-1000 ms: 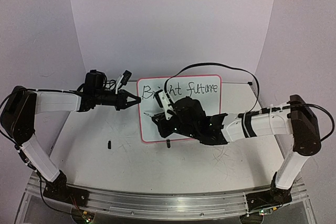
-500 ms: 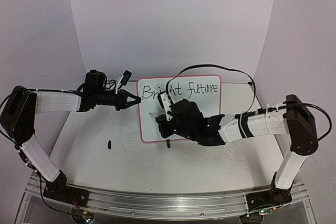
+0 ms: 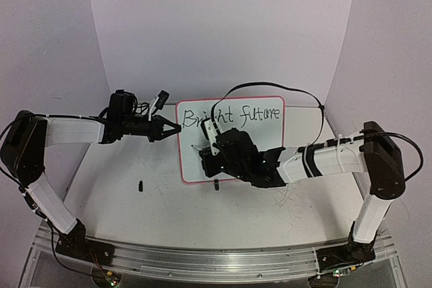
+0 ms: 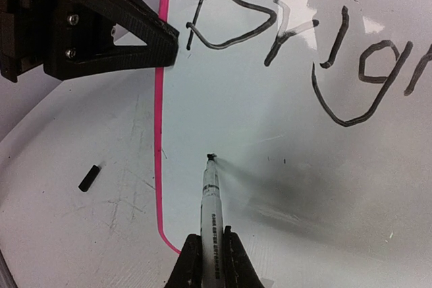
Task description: Write a sentence on the whiteboard
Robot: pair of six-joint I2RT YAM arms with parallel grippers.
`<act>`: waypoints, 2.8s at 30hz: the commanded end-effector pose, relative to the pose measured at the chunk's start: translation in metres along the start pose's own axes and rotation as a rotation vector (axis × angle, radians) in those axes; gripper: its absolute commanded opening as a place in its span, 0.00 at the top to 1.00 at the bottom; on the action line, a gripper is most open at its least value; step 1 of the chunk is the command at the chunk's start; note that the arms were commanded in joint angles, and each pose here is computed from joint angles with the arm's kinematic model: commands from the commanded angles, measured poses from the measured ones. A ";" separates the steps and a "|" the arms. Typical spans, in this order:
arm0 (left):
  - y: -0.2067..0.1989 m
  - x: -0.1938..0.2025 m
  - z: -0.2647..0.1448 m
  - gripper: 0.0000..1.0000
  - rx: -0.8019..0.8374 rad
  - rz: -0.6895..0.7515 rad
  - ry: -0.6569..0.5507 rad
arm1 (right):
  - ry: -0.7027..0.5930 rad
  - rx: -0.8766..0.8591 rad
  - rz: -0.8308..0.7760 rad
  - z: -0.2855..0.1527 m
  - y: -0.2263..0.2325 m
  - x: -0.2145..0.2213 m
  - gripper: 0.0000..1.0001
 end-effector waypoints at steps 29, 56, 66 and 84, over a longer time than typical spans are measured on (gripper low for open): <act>0.007 -0.040 -0.012 1.00 -0.078 0.155 -0.080 | 0.063 -0.007 0.010 0.016 0.006 0.015 1.00; 0.006 -0.041 -0.013 1.00 -0.079 0.161 -0.084 | -0.069 -0.015 0.067 -0.022 -0.002 -0.018 1.00; 0.005 -0.042 -0.014 1.00 -0.078 0.161 -0.085 | -0.088 0.028 0.071 -0.011 -0.005 -0.021 1.00; 0.004 -0.043 -0.014 1.00 -0.076 0.166 -0.088 | -0.064 0.040 0.057 -0.001 -0.007 -0.015 1.00</act>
Point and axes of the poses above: each gripper's point midway between its finger pads, its own z axis out along the fingers, its own y axis along the line the jaws close on, x = y × z, the point moved 1 cm from there along -z, back along the fingers, and after that the axes turned 12 degrees about z, right-handed, at the moved point
